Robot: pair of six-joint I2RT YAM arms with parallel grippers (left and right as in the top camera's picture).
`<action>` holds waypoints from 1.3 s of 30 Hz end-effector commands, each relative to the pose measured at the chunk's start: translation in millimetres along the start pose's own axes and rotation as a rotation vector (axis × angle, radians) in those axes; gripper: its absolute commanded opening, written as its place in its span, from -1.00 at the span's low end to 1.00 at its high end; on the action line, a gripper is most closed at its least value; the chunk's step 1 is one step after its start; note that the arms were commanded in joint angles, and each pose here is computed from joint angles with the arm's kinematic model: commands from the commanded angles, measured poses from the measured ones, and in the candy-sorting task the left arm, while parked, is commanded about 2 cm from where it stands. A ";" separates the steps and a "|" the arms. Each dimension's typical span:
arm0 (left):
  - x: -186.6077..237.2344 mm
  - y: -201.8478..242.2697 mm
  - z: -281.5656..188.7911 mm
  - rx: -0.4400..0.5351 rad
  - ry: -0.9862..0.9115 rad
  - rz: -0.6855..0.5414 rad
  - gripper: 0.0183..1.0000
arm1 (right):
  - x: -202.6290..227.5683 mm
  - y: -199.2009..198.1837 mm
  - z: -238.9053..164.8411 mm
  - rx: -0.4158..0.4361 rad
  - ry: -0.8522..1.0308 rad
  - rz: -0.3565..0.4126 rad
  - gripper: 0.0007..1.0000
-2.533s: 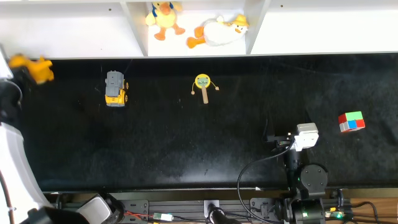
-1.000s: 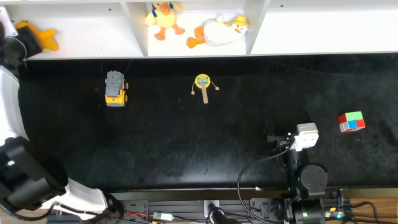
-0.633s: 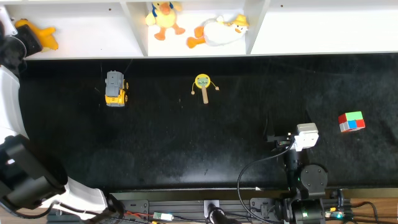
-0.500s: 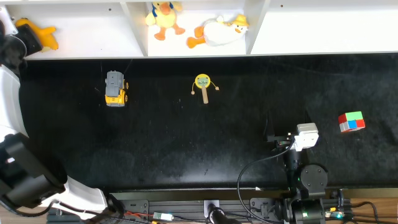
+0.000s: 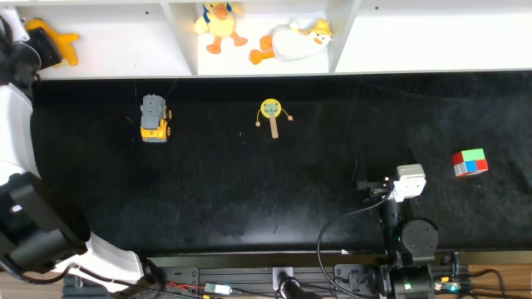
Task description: Store Toys
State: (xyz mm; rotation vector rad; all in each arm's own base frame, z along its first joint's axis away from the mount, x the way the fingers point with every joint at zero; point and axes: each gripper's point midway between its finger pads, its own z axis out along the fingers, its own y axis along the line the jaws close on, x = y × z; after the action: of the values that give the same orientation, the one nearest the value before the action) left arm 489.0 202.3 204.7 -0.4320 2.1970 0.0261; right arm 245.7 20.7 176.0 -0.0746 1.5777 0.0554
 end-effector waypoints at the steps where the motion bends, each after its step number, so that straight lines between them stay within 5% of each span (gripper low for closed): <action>1: -3.7 -4.7 6.8 0.014 -0.006 -0.004 -0.39 | 4.0 0.8 0.3 -0.005 0.002 0.008 0.99; 9: -4.1 -4.7 6.8 0.014 -0.008 -0.003 0.25 | 4.0 0.8 0.3 -0.005 0.002 0.008 0.99; 11: -5.2 -4.7 6.8 0.014 -0.012 -0.002 0.51 | 4.0 0.8 0.3 -0.005 0.002 0.008 0.99; 13: -6.1 -4.7 6.8 0.014 -0.016 -0.002 1.00 | 4.0 0.8 0.3 -0.005 0.002 0.008 0.99; 39: 4.9 -2.0 -12.3 -0.064 0.048 0.070 1.00 | 4.0 0.8 0.3 -0.005 0.002 0.008 0.99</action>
State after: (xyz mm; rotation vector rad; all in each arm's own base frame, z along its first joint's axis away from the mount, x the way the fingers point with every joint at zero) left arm 480.4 192.3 183.9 -0.4290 2.2970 0.0550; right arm 245.7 20.7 175.9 -0.0740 1.5782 0.0560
